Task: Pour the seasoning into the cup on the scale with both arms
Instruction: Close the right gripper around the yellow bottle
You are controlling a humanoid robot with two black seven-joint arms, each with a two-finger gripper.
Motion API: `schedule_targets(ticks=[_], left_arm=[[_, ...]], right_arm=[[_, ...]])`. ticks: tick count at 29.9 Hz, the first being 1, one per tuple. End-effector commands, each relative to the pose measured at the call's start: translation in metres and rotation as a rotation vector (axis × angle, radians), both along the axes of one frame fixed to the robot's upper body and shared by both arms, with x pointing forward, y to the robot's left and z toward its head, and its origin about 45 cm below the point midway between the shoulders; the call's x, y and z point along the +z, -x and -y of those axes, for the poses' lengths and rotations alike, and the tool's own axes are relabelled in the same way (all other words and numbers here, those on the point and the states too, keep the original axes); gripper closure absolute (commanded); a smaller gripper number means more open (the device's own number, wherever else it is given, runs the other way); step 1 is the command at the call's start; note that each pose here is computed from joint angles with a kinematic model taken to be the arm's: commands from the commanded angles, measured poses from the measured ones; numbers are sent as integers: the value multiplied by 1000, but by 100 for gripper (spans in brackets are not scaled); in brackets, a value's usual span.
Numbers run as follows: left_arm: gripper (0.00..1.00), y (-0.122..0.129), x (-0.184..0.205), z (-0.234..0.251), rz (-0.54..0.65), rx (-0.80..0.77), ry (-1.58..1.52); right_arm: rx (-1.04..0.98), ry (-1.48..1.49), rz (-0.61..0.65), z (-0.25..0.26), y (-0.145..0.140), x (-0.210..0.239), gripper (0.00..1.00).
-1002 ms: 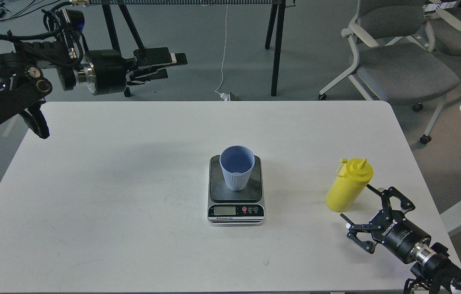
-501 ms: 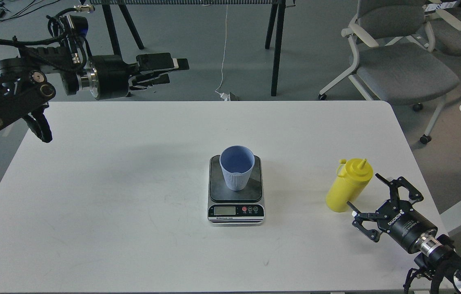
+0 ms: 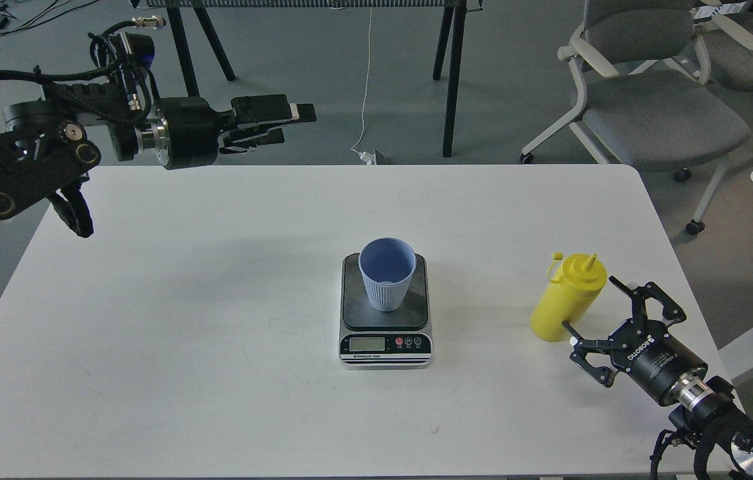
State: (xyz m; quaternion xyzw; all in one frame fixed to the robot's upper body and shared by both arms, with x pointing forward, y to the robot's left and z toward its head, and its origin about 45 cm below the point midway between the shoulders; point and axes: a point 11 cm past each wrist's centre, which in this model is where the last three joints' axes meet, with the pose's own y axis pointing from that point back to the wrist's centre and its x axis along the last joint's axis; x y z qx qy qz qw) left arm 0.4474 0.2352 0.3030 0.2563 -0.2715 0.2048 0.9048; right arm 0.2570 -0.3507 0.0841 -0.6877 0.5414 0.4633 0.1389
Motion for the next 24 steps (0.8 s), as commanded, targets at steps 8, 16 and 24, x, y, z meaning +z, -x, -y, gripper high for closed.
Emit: schedule_targets(ticks=[8,16,24], left_arm=[[1,1,-2,0,-4,-2,-2],[1,2,-7,-2,-14,4,-3],[1,3,-8,-2,-15,2,-4]], right_arm=[[-11,-21,-22,-11,1,-14,1],[-9,-37,-19,-21,-5,-18,1],[-5,-46,0,-27,-14,-14,1]])
